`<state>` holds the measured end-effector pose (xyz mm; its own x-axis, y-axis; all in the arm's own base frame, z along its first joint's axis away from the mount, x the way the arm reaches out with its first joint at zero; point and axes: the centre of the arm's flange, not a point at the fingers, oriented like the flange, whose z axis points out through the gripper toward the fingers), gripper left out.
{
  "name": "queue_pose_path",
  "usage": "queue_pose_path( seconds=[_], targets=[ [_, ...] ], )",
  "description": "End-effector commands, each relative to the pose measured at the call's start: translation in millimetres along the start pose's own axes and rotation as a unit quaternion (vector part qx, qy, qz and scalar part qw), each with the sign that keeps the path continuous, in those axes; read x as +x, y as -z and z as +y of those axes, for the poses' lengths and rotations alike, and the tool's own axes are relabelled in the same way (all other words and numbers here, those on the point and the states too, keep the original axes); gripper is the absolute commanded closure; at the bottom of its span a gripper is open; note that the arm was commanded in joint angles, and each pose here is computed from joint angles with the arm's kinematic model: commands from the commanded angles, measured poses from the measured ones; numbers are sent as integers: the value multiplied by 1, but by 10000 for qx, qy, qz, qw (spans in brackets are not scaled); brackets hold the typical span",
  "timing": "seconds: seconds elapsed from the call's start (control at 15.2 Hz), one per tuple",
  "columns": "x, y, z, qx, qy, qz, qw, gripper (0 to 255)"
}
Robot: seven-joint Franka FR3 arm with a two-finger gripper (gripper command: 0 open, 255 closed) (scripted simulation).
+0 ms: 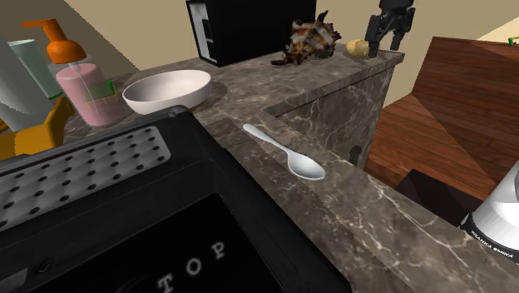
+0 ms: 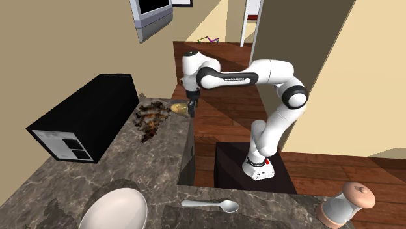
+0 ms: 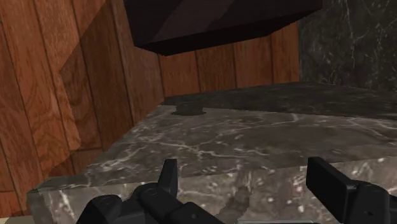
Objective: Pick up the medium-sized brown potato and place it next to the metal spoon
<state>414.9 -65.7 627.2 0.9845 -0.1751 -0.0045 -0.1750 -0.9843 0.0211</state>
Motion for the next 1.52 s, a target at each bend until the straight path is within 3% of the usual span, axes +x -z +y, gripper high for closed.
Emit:
queue_pose_path(
  seconds=[0.0,0.46,0.99,1.45],
  targets=[
    [30,8,8,-25,3,-158,9999,0],
    [134,28,25,-89,12,-690,9976,0],
    [130,-12,26,-89,12,-693,9976,0],
    [130,-12,26,-89,12,-693,9976,0]
  ],
)
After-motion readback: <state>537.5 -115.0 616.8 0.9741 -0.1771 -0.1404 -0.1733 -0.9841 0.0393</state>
